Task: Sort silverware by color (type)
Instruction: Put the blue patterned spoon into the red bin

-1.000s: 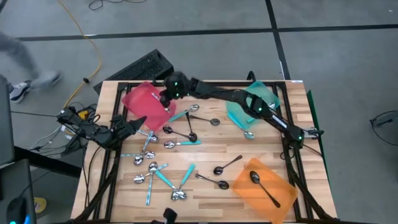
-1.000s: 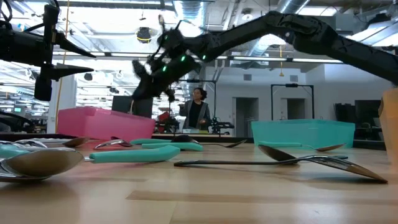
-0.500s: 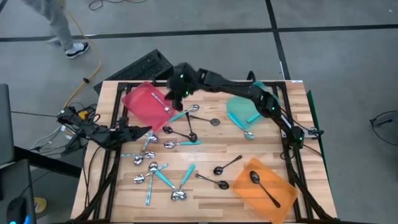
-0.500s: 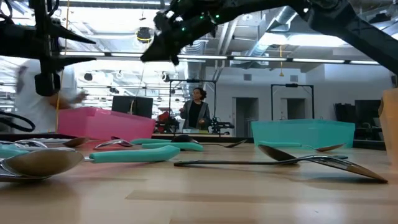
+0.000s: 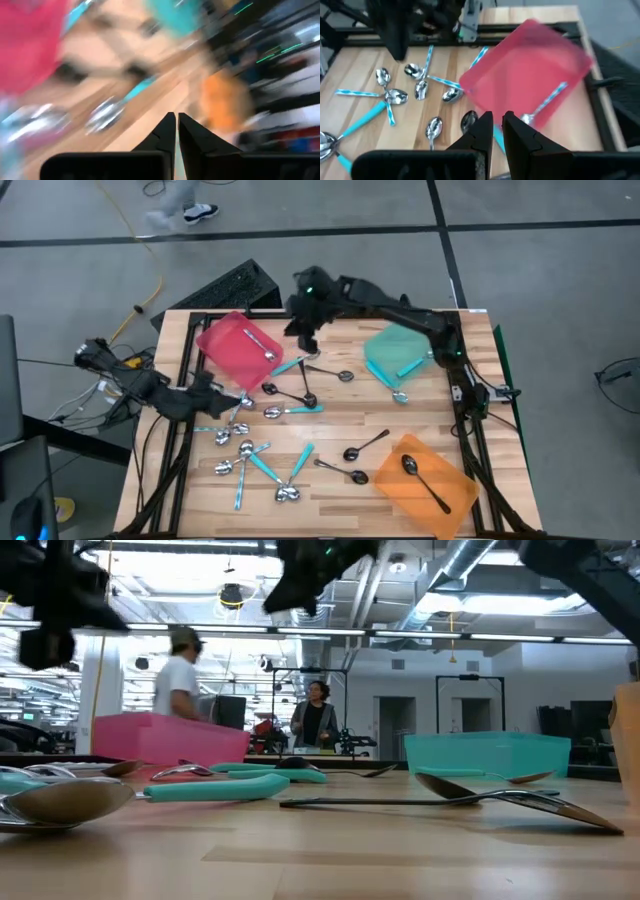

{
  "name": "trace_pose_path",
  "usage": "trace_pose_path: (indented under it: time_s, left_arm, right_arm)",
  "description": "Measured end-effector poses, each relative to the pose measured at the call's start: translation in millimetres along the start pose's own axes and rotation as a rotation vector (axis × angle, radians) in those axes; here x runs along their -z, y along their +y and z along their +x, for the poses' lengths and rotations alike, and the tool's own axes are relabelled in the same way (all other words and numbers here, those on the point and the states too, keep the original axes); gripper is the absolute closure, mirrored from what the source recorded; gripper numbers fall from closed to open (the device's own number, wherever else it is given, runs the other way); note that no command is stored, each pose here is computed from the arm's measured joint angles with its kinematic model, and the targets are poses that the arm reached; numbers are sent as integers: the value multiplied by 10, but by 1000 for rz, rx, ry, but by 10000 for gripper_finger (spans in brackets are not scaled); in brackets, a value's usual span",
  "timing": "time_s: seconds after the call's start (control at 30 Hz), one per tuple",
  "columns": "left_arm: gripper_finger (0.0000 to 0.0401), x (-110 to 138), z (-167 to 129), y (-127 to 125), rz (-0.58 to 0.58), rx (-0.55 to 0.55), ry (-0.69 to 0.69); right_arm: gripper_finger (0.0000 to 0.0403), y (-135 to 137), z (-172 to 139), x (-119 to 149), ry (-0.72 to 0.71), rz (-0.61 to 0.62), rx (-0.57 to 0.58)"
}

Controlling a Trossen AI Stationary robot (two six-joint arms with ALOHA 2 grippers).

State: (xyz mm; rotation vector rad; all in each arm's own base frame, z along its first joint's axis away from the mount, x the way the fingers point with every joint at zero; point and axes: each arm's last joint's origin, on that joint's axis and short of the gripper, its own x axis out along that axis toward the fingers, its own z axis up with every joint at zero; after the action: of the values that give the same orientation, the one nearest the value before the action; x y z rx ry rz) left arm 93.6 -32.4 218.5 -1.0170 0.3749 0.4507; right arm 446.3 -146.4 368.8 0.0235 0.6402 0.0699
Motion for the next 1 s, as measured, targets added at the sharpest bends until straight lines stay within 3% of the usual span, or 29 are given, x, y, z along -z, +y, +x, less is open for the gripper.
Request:
trace_pose_path:
  time_s: [0.13,0.2,0.33,0.47,0.63,0.73,0.9,1.0]
  left_arm:
    - [401,155,142,34,-10,-333,183]
    - [398,253,252,35,1,-418,248]
    - [377,383,436,20,46,-497,295]
    - [328,415,544,-21,53,-478,285]
    - [257,322,533,-169,91,-452,286]
    - [227,230,472,-188,109,-533,299]
    - [221,125,405,-100,93,-693,274]
    - [222,108,406,-86,89,-708,278]
  right_arm:
    - [336,24,-381,-117,-56,-10,28]
    - [336,28,-532,-160,-85,-15,41]
    - [336,-8,-708,-176,-101,-9,64]
    - [336,-36,-742,-138,-71,9,66]
    - [336,-63,-756,-74,-18,36,62]
    - [336,-68,-758,-73,-18,37,65]
    - [336,-65,-756,-77,-21,35,65]
    - [336,-65,-755,-76,-20,35,65]
